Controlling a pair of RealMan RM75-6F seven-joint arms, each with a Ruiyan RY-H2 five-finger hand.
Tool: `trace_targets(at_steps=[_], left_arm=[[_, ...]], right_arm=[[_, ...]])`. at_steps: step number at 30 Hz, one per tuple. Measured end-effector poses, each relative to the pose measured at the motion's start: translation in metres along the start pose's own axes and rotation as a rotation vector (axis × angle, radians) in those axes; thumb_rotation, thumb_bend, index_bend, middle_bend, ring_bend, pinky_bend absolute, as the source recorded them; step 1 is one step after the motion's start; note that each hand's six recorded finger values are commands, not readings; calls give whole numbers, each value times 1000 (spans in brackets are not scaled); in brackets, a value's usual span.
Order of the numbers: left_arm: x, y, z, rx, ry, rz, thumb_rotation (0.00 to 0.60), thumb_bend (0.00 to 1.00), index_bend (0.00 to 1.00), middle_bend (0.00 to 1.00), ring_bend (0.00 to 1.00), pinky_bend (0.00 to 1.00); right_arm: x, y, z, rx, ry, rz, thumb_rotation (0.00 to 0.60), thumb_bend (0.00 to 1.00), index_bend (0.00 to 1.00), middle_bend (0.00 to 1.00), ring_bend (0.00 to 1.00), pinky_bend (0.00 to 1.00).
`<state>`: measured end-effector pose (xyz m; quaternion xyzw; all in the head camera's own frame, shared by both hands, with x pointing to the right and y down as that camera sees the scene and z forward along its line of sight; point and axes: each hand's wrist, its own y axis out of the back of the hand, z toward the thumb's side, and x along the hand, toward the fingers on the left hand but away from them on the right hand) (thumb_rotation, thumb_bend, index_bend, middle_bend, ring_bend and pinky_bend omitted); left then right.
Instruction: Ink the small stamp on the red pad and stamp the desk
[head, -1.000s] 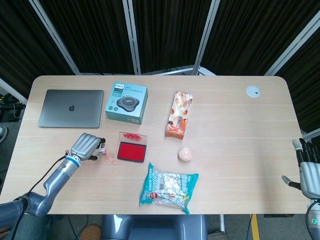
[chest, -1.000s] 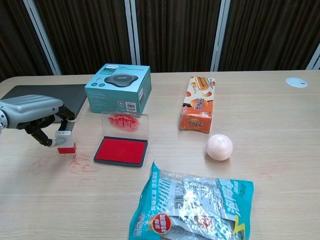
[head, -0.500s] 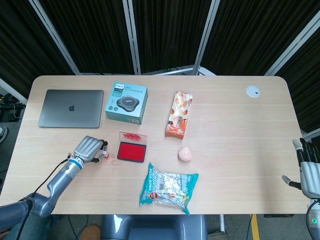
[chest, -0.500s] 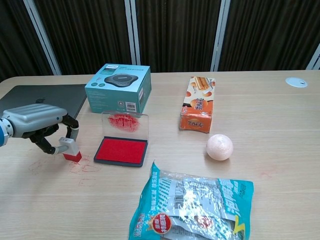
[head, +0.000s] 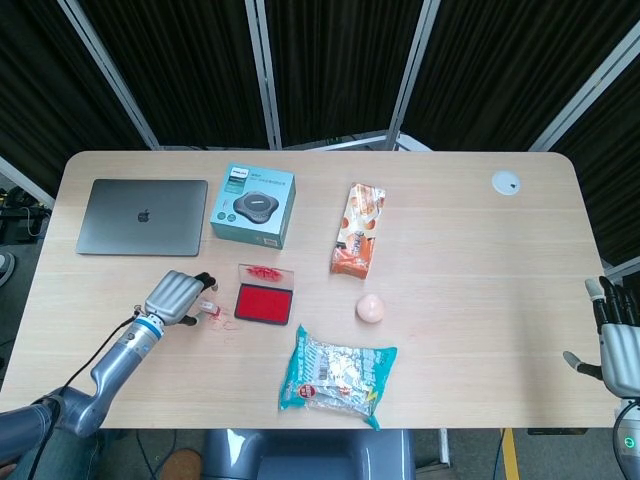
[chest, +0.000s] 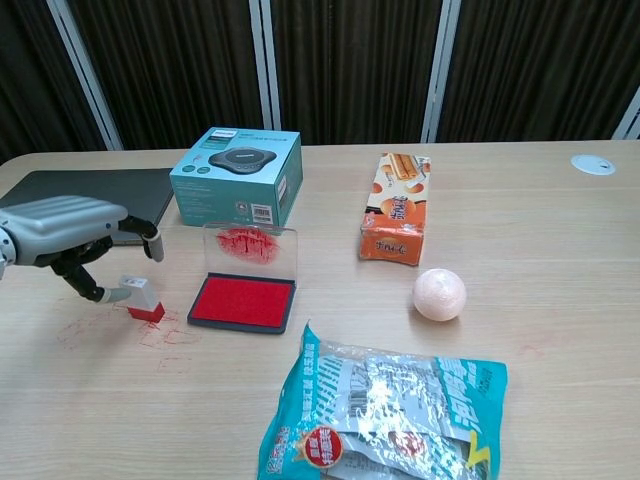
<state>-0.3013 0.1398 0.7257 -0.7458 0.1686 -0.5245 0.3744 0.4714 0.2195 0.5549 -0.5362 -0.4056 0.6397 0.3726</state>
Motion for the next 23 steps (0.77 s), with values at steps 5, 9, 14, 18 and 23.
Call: trace_targets(at_steps=[5, 9, 14, 18, 23], left_arm=[[-18, 34, -7, -6, 1, 105, 600, 135, 250, 195, 734, 838], [-45, 66, -16, -17, 20, 227, 600, 0, 204, 92, 556, 675], [-97, 95, -37, -12, 111, 386, 600, 0, 44, 0, 63, 100], [-138, 92, -49, -22, 217, 433, 600, 0, 0, 0, 0, 0], [-178, 71, -54, -52, 332, 391, 600, 0, 0, 0, 0, 0]], right_arm=[[1, 2, 1, -7, 5, -3, 600, 0, 0, 0, 0, 0], [4, 7, 4, -23, 20, -13, 600, 0, 0, 0, 0, 0], [8, 11, 8, -45, 39, -16, 600, 0, 0, 0, 0, 0], [10, 14, 11, -61, 54, -18, 600, 0, 0, 0, 0, 0], [12, 19, 12, -74, 69, -28, 600, 0, 0, 0, 0, 0]])
